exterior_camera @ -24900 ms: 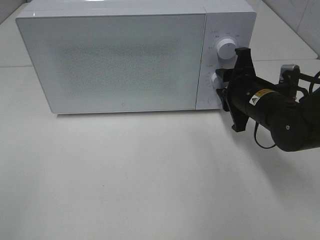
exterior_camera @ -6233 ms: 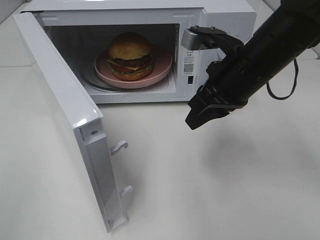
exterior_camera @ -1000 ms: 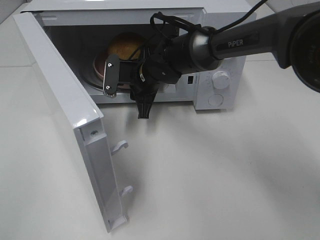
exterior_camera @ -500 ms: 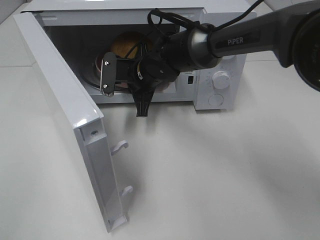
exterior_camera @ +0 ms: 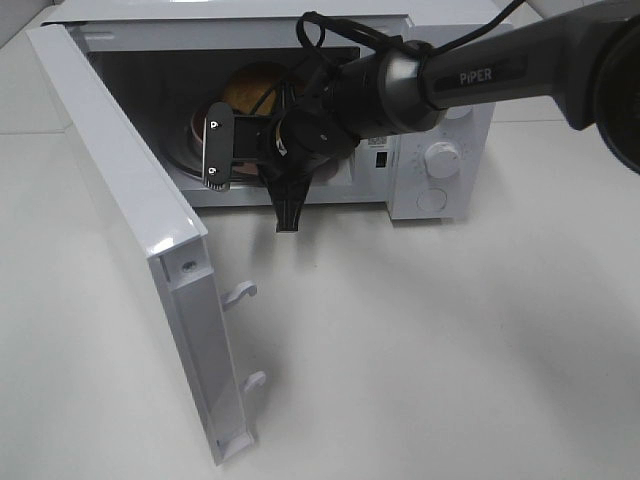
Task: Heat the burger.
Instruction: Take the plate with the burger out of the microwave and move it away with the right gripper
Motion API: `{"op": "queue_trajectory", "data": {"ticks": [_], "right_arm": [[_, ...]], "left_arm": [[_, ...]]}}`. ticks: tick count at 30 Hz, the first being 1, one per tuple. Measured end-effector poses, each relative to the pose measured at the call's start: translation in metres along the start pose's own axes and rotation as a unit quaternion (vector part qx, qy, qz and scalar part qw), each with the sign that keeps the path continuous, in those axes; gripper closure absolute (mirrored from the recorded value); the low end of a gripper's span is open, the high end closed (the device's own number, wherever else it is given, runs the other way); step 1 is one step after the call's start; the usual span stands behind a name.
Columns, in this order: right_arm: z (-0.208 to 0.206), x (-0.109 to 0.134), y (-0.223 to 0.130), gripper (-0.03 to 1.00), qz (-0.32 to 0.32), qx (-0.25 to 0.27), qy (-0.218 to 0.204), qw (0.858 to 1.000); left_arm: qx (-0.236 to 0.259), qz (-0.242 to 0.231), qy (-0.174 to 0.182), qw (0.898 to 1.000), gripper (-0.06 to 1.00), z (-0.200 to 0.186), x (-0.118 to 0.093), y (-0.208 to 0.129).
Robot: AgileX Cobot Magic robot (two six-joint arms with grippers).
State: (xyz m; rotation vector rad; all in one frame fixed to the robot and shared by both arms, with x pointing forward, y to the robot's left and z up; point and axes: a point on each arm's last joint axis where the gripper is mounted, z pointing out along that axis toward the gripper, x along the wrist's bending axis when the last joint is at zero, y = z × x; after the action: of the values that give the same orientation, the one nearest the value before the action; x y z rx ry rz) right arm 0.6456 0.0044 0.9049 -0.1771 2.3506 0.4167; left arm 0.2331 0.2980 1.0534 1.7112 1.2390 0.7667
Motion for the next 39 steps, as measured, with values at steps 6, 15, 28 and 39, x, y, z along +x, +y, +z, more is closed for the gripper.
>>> {"op": "queue_trajectory", "data": {"ticks": [6, 15, 28, 39], "right_arm": [[-0.011, 0.006, -0.004, 0.82, -0.037, 0.001, 0.009, 0.999], [-0.048, 0.022, -0.012, 0.83, -0.081, -0.021, 0.018, 0.996], [-0.092, 0.039, -0.024, 0.83, -0.131, -0.032, 0.025, 0.990], [-0.130, 0.059, -0.039, 0.83, -0.172, -0.031, 0.039, 0.984]], "left_arm": [[0.000, 0.000, 0.000, 1.000, 0.94, 0.000, 0.000, 0.000], [0.000, 0.000, 0.000, 1.000, 0.94, 0.000, 0.000, 0.000], [0.000, 0.000, 0.000, 1.000, 0.94, 0.000, 0.000, 0.000], [0.000, 0.000, 0.000, 1.000, 0.94, 0.000, 0.000, 0.000]]}}
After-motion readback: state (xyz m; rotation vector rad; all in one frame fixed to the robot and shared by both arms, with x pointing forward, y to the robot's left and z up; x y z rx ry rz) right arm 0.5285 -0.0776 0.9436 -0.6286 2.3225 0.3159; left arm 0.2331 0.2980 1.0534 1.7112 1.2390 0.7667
